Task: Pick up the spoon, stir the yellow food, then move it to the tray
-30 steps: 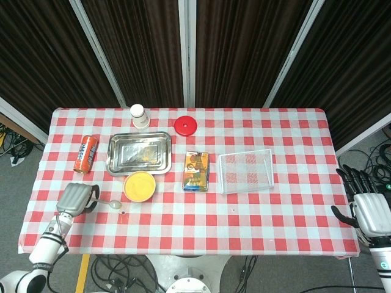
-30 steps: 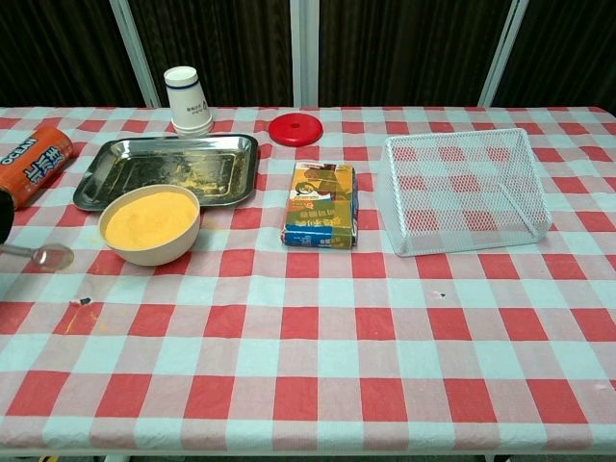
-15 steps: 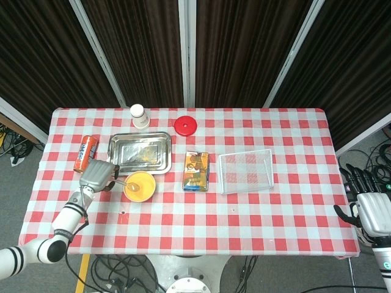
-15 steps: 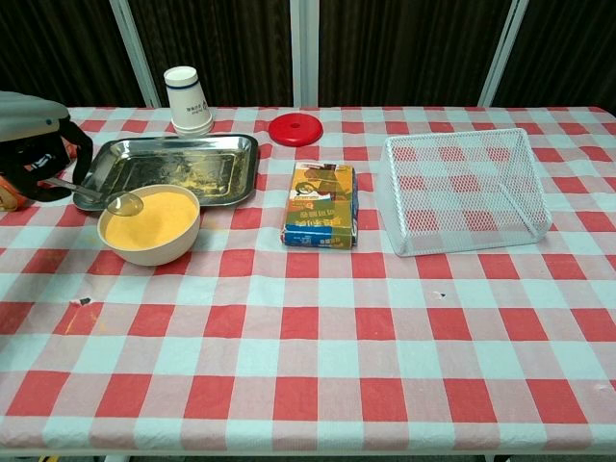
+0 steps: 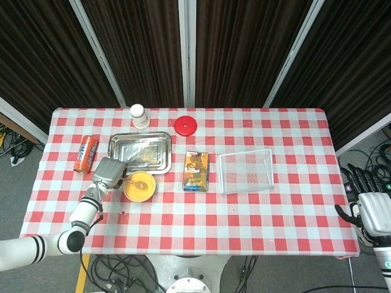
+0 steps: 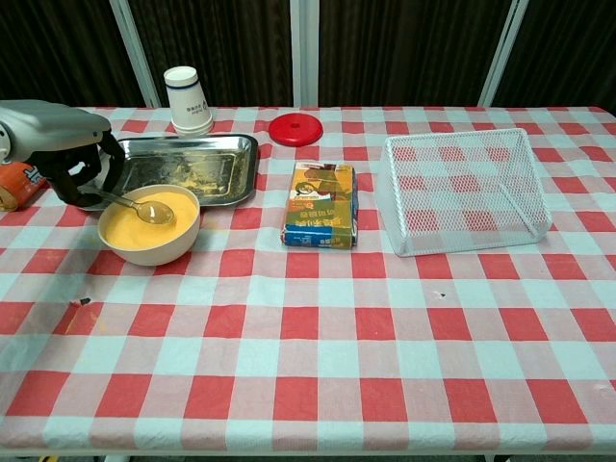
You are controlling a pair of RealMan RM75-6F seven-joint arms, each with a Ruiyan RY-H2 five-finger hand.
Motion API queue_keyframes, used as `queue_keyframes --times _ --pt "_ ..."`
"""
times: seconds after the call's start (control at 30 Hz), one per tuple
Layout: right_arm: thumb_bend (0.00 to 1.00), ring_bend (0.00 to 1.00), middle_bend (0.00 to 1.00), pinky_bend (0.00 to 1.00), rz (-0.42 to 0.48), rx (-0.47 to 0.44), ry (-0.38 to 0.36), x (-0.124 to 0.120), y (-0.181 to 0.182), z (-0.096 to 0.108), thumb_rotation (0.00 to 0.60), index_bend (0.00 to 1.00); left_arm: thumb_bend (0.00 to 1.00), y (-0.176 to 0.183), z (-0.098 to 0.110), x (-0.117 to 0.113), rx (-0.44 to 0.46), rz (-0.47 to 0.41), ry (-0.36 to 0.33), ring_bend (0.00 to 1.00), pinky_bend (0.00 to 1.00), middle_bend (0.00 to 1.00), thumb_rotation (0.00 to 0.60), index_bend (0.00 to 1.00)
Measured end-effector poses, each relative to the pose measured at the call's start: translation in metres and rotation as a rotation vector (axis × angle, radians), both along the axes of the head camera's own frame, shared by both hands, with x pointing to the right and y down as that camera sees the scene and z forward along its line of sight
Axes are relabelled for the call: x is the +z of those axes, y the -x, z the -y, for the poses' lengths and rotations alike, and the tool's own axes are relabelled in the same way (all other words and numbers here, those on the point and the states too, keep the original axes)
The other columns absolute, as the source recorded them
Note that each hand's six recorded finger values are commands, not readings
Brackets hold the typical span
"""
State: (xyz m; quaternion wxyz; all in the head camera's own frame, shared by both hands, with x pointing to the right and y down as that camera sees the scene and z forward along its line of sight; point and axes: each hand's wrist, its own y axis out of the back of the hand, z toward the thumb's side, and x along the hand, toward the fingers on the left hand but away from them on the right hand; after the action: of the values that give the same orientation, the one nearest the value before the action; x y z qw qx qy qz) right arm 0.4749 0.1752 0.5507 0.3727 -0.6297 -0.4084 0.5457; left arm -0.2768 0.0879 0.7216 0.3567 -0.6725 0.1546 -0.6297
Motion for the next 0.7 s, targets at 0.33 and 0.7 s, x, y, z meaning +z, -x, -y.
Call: queue_keyframes --times 0.33,0.7 --pt "0.20 0.00 0.02 0.00 0.004 -0.001 -0.007 -0.0022 0.0001 -0.0014 0.600 0.00 0.42 0.0033 0.0001 -0.0010 0.020 0.056 -0.018 0.88 0.92 0.88 0.600 0.57" --pt "0.20 0.00 0.02 0.00 0.002 -0.002 -0.017 -0.0058 0.0007 -0.0022 0.600 0.00 0.43 0.0023 -0.0035 -0.0069 0.041 0.049 -0.019 0.88 0.92 0.88 0.600 0.45"
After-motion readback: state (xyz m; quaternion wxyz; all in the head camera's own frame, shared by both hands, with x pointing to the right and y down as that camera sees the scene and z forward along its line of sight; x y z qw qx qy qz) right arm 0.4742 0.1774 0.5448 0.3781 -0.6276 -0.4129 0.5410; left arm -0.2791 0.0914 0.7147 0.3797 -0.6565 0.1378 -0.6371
